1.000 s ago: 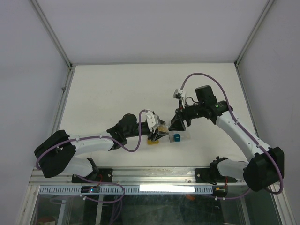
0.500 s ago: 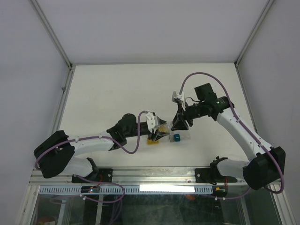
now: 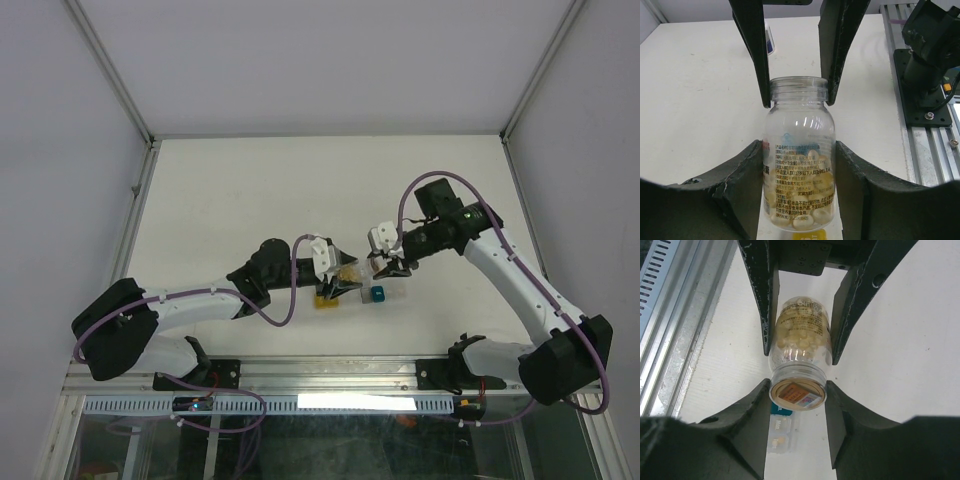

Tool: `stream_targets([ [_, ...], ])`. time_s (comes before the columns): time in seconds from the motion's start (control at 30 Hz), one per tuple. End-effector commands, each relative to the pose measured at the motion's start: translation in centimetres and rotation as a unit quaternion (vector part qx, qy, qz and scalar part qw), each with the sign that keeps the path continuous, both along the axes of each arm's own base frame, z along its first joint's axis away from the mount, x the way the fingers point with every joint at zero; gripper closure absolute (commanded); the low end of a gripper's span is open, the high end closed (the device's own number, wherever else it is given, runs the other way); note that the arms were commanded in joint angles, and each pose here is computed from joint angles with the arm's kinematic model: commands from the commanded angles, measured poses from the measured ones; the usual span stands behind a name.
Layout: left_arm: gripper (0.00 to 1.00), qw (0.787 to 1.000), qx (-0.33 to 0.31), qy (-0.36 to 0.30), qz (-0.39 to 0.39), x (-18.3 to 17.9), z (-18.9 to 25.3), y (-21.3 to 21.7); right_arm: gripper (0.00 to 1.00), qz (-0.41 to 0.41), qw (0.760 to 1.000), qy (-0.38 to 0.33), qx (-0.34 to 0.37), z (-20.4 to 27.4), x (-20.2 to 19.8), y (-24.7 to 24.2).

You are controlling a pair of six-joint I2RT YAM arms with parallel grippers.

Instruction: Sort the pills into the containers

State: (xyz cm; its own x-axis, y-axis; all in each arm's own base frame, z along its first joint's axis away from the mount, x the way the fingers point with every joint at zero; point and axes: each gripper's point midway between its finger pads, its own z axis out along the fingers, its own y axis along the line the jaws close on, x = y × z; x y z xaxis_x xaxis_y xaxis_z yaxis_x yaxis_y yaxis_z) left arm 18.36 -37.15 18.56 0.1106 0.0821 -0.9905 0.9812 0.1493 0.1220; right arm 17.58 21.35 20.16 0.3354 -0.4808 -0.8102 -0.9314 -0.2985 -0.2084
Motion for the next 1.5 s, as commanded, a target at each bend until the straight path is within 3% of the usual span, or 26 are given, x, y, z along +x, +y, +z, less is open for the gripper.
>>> stream_targets([
  [0.0,1.00,1.000,-0.003,0.015,-0.021,-0.6,0.4,-0.2,0.59,0.032,0.994,-0.060,0.083,3.9,0.0,2.0],
  [0.07,1.00,1.000,-0.005,0.016,-0.017,-0.4,0.4,-0.2,0.36,0.003,0.995,-0.046,0.089,4.3,-0.2,1.9],
  [0.17,1.00,1.000,-0.007,0.015,-0.011,-0.3,0.3,-0.1,0.16,-0.058,0.993,-0.030,0.100,5.3,0.2,1.7],
  [0.33,1.00,1.000,-0.018,0.014,0.003,0.0,0.5,0.1,0.12,-0.128,0.983,0.055,0.120,6.2,-0.7,0.5],
  [0.43,1.00,0.999,-0.032,0.014,0.014,0.3,0.9,0.2,0.09,-0.219,0.955,0.153,0.128,5.8,0.2,0.2],
  [0.6,1.00,0.999,-0.043,0.017,0.019,0.5,1.4,0.2,0.11,-0.319,0.902,0.281,0.079,4.0,1.6,-0.2],
  [0.77,1.00,0.999,-0.047,0.018,0.020,0.5,1.4,0.1,0.11,-0.335,0.876,0.345,0.032,2.3,1.7,0.0],
  [1.23,1.00,0.998,-0.047,0.017,0.031,0.9,1.6,0.3,0.29,-0.314,0.880,0.356,0.010,1.5,0.4,0.8],
  [1.47,1.00,0.998,-0.045,0.019,0.030,0.8,1.5,0.3,0.61,-0.299,0.890,0.344,0.011,1.8,0.3,1.0],
])
